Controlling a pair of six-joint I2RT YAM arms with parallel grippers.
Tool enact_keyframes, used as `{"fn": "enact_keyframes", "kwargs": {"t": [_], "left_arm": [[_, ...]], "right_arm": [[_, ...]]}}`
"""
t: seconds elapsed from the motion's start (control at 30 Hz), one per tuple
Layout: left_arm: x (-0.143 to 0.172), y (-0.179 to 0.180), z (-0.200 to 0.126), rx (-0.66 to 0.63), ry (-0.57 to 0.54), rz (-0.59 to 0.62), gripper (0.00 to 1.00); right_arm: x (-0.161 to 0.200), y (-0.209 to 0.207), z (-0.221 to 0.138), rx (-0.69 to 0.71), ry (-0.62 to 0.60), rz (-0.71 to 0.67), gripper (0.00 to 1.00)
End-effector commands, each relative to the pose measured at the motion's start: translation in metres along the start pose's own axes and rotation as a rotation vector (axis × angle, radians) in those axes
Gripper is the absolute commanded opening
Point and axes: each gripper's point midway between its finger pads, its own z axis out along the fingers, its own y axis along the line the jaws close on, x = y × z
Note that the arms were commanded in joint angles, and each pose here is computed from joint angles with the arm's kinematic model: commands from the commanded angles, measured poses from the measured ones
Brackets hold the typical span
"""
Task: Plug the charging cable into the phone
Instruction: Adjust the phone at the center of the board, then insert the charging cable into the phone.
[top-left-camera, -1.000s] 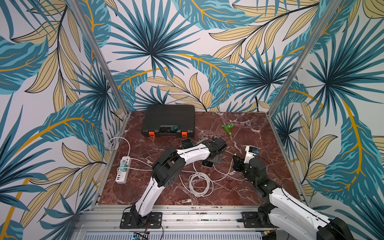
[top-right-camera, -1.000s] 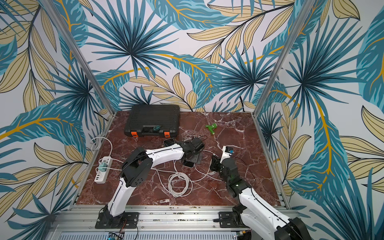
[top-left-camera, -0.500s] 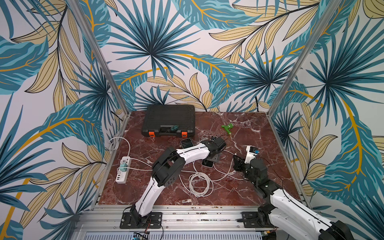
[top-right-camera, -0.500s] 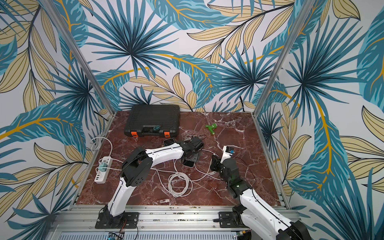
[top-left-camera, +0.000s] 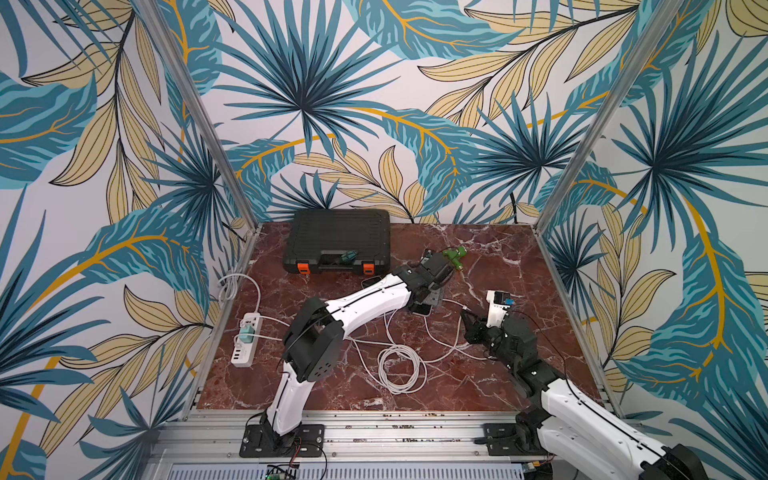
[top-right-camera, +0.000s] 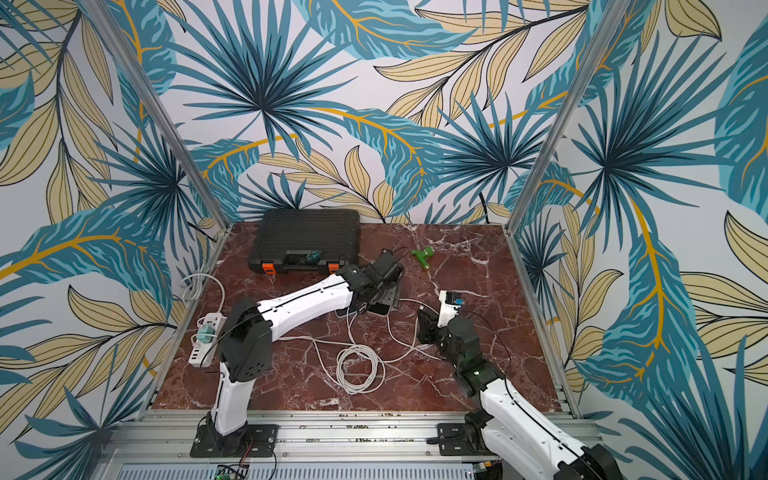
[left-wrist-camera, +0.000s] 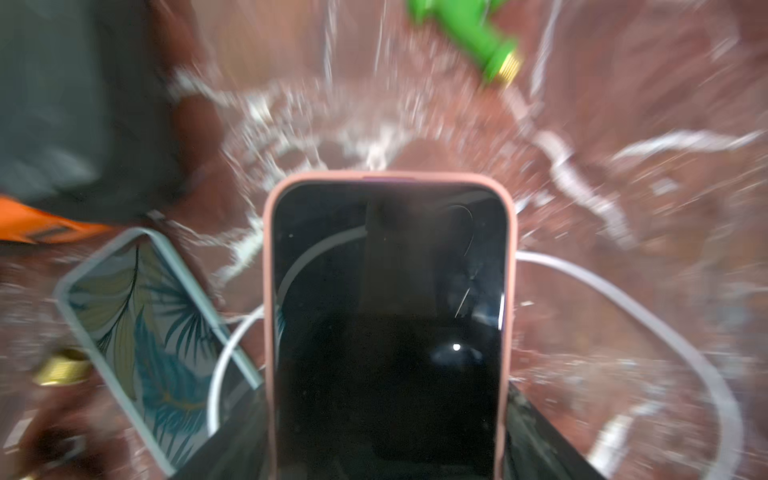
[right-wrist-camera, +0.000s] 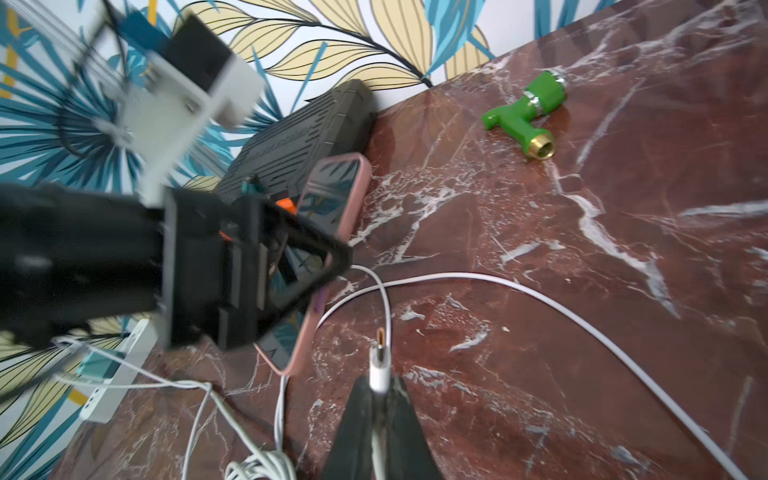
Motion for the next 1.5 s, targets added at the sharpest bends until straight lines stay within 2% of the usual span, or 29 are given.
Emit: {"fn": "enact_keyframes", "kwargs": {"t": [0.0,0.13,0.23,0.5,0.87,1.47], "left_arm": [[-0.066,0.000,-0.075,0.086,-0.237,-0.120,0.46],[-0.081,0.009,-0.110,0.139,-0.364,-0.241,0.46],[-0.086,0.014,-0.123,0.156,-0.408,-0.305,0.46],[-0.081,0.021,-0.111,0.115,-0.398,-0.381,0.45],[-0.072,0.013,-0.088,0.108,-0.372,-0.382,0.41],[-0.065,0.005,-0.088,0.141,-0.356,-0.352,0.41]], "right_arm": [[-0.007,0.043,-0.003,-0.222,0.010,-0.073,0.00],[-0.002,0.072,-0.004,-0.380,0.063,-0.081,0.00],[0.004,0.085,-0.006,-0.471,0.097,-0.089,0.00],[0.004,0.111,-0.003,-0.619,0.141,-0.092,0.00],[0.000,0.120,0.020,-0.642,0.201,-0.047,0.00],[-0.001,0.117,0.038,-0.613,0.225,-0.031,0.00]]}}
